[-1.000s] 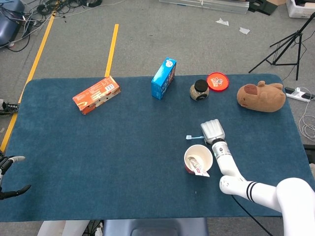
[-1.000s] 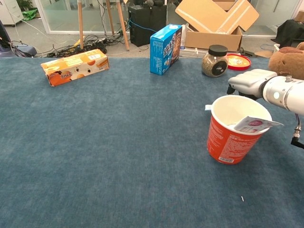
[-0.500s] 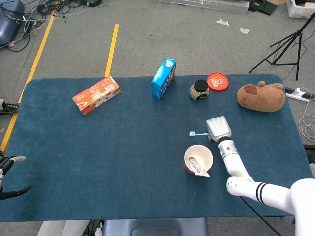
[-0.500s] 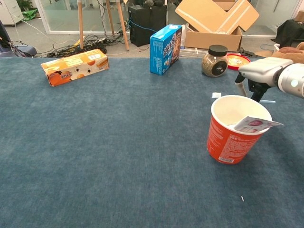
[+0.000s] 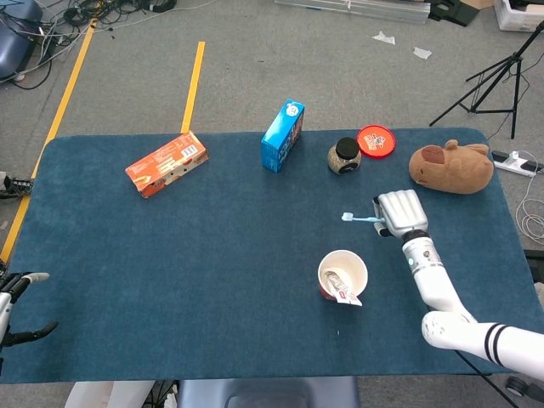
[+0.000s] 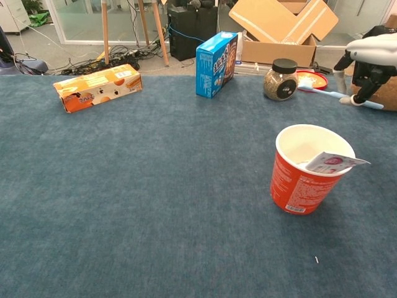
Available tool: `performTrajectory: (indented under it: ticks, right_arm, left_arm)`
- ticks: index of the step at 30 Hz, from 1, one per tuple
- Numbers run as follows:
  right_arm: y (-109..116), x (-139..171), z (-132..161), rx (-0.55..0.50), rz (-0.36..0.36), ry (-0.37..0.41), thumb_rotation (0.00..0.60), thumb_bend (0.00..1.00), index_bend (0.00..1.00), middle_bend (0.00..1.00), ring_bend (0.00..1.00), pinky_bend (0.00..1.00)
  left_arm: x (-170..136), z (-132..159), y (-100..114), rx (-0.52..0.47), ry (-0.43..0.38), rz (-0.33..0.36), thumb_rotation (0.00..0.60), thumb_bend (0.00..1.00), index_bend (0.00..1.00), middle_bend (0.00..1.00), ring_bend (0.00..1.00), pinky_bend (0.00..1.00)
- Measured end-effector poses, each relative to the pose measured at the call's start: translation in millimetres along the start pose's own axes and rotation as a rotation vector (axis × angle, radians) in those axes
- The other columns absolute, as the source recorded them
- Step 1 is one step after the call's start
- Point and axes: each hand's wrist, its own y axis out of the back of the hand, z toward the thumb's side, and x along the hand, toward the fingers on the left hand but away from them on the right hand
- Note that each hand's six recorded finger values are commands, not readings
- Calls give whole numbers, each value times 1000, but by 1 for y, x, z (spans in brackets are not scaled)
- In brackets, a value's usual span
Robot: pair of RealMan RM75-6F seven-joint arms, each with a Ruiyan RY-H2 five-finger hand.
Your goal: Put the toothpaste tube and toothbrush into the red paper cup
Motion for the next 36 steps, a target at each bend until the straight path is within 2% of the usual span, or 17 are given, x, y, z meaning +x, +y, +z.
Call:
performTrajectory:
  ticks: [5,19,26,36]
  right_arm:
    - [15,18,8,-51,-26,62,600,300,625,1000,1000,1000]
    - [43,79,56,-192,-65,307,600,300,629,1000,1000,1000]
    - [35,93,65,-226,-37,365,600,299,629,1000,1000,1000]
    - [16,94,79,-306,14,417,600,299,629,1000,1000,1000]
  left_arm:
    - [0,1,-1,3,-1,-3,600,0,252,267,199,203]
    - [0,1,-1,2,1,-3,600,0,252,267,199,203]
    - [0,1,-1,1,0,-2,600,0,252,267,199,203]
    - [0,0,0,-4,2,0,600,0,252,267,199,203]
